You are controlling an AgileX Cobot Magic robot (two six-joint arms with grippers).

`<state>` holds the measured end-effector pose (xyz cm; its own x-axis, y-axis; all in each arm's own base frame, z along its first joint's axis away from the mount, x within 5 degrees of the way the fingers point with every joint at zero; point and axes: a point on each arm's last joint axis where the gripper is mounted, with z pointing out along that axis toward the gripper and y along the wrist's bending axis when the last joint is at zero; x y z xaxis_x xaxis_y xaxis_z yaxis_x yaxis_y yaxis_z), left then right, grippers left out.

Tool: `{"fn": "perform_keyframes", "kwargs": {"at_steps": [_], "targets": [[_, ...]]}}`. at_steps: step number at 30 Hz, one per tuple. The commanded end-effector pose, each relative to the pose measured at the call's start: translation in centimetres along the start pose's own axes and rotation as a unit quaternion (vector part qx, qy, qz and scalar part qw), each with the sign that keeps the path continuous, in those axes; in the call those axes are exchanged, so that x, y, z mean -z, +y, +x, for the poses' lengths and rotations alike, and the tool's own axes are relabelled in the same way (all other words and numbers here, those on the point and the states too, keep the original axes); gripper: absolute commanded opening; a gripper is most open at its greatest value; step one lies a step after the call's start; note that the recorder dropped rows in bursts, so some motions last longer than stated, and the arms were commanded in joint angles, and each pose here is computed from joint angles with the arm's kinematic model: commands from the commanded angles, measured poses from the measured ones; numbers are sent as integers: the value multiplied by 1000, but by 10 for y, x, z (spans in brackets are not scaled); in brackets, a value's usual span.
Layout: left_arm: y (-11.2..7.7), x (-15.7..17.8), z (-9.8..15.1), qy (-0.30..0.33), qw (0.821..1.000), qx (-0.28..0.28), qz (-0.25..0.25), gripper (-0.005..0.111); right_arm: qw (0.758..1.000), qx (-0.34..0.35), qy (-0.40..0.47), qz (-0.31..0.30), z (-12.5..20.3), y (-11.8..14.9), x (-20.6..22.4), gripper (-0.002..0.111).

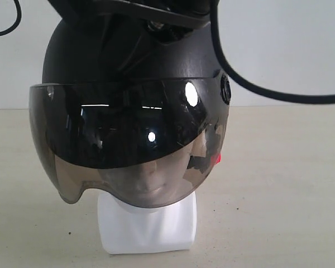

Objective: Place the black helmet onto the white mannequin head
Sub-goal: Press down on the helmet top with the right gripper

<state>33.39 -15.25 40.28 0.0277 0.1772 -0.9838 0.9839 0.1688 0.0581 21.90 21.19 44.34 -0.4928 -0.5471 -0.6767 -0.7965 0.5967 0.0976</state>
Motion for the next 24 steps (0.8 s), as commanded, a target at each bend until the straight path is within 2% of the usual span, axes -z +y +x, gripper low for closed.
{"fn": "perform_keyframes", "kwargs": {"at_steps": [1,16,24], "targets": [[-3,-4,11,40,999,-4,19,4,999,5,29,18,6,-6,-5,0],[-3,-4,11,40,999,-1,19,4,999,6,31,22,6,-6,-6,0],[-3,-4,11,40,999,-1,19,4,997,-4,77,16,23,-9,-26,0]]}}
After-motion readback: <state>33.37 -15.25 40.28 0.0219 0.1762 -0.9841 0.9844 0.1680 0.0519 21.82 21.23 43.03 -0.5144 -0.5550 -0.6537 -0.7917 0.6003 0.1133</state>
